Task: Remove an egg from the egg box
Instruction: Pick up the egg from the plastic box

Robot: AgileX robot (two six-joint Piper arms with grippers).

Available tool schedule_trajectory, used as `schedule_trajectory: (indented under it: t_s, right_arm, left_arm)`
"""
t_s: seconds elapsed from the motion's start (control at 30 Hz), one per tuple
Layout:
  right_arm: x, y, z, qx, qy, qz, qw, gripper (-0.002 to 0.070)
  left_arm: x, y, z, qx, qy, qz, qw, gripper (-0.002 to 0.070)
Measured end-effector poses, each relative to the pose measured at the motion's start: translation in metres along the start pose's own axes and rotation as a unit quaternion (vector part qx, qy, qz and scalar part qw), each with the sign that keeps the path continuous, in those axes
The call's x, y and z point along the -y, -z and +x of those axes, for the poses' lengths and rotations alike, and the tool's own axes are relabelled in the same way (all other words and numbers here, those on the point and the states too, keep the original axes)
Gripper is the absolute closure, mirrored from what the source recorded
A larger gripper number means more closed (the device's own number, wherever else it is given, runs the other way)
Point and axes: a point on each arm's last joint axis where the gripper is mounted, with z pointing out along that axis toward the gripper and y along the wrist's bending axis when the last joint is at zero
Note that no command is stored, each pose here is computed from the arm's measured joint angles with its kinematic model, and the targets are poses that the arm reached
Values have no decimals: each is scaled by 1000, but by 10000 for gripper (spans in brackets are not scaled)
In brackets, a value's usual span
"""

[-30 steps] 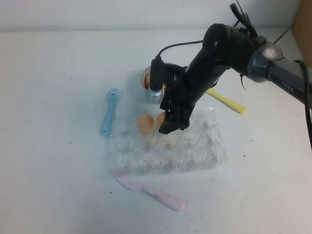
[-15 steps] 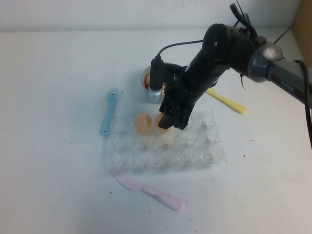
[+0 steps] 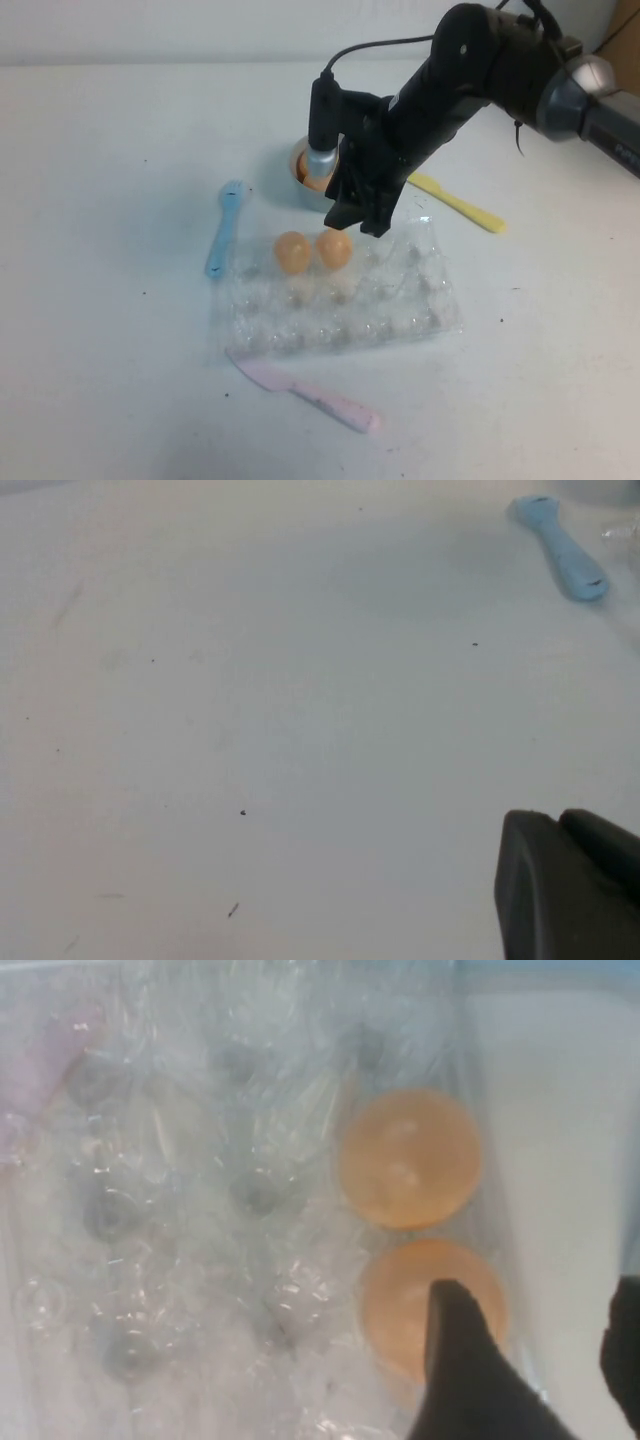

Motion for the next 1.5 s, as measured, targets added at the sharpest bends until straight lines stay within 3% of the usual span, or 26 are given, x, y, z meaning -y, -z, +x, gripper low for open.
schedule_trajectory:
  t_s: [0.27, 0.47, 0.6, 1.3, 1.5]
  right_arm:
    - [3, 22, -12, 18, -28, 28, 999, 379]
    - [4, 9, -7, 9, -39, 18, 999, 171]
    - [5, -6, 0, -2, -39, 4, 999, 120]
    - [3, -43, 19, -16, -8, -24, 1000, 144]
    - [5, -45, 18, -6, -13, -17, 1000, 210]
  left_arm:
    - [0, 0, 0, 0, 0, 0, 1000, 678]
    - [0, 0, 0, 0, 0, 0, 1000, 678]
    - [0, 0, 0, 0, 0, 0, 1000, 678]
    - [0, 0, 0, 0, 0, 0, 1000, 678]
    - [0, 0, 0, 0, 0, 0, 1000, 678]
